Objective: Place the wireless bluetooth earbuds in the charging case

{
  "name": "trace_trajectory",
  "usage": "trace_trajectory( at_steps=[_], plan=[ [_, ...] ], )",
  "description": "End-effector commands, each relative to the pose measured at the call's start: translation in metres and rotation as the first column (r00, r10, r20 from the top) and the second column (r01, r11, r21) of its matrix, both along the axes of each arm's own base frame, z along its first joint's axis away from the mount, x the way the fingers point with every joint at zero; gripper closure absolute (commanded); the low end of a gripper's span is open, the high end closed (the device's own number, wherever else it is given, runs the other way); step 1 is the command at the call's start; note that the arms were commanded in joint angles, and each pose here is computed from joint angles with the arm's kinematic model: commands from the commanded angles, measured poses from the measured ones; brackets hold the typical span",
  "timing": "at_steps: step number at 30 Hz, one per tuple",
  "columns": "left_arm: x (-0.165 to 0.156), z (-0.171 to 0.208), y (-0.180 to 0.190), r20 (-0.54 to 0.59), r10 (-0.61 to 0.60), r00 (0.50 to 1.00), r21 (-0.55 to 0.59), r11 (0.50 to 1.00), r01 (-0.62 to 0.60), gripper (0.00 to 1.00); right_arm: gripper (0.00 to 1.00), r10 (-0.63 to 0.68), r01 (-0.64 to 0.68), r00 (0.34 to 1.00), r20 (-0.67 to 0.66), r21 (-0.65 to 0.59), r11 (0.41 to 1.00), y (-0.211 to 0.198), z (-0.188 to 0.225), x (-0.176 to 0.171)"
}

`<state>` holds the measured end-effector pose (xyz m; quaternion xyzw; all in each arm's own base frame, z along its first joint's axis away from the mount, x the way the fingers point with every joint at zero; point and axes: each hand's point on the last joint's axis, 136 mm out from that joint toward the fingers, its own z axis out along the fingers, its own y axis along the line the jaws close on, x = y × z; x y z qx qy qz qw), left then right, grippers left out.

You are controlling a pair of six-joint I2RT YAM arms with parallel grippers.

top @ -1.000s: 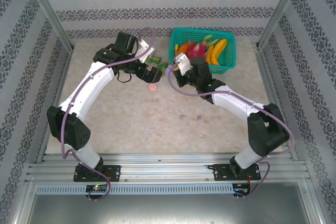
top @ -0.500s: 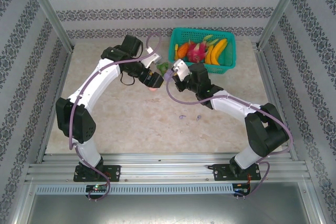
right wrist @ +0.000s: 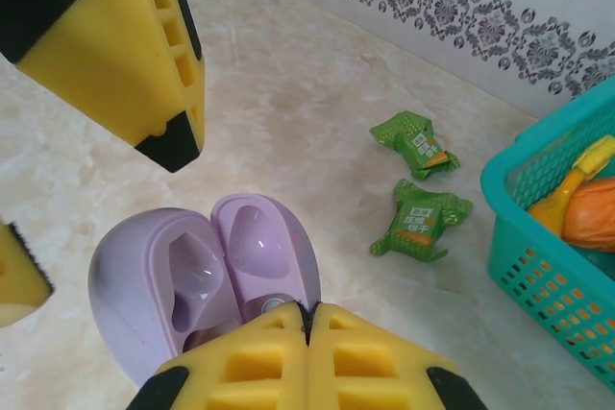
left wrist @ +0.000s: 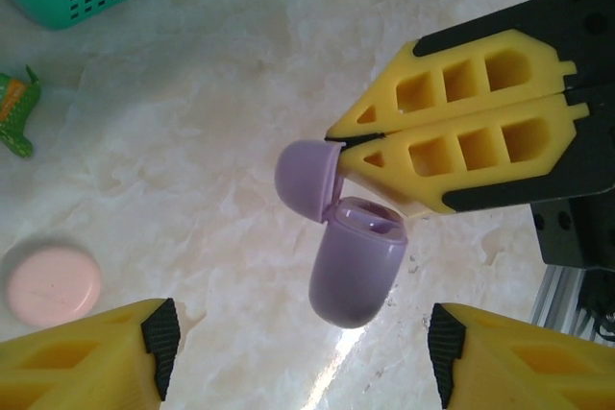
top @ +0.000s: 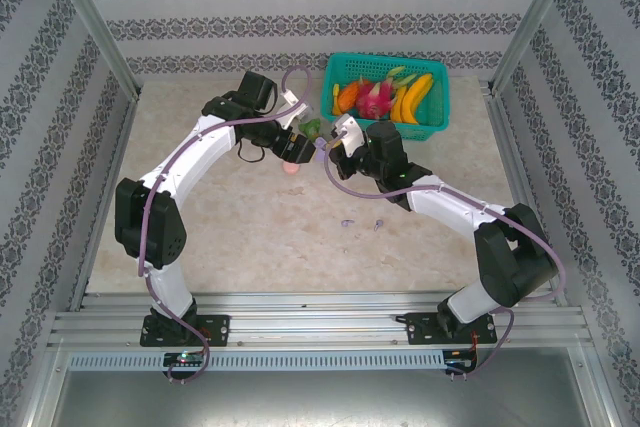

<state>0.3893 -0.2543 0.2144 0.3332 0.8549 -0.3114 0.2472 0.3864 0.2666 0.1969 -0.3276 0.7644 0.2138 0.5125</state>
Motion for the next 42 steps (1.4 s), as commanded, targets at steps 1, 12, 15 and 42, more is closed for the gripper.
trace_trajectory(
  at_steps=[1, 12, 15, 42],
  plan=[
    [0.007, 0.004, -0.006, 0.018, -0.002, 1.000, -0.058, 0.998, 0.003, 0.32, 1.00, 0.022, -0.021, 1.000, -0.009, 0.076, 0.997, 0.003, 0.019, -0.003],
    [-0.001, -0.003, -0.018, -0.044, -0.052, 0.998, -0.110, 0.993, 0.047, 0.42, 1.00, 0.024, -0.021, 0.999, -0.022, 0.098, 0.995, 0.002, 0.022, -0.004],
    [-0.003, -0.002, -0.023, -0.050, -0.066, 0.997, -0.120, 0.991, 0.060, 0.47, 1.00, 0.025, -0.023, 0.999, -0.020, 0.101, 0.995, 0.002, 0.024, -0.004],
    [-0.028, 0.013, -0.039, -0.096, -0.175, 0.980, -0.191, 0.969, 0.155, 0.67, 1.00, 0.026, -0.023, 0.999, -0.026, 0.128, 0.992, -0.005, 0.030, -0.005]
  ],
)
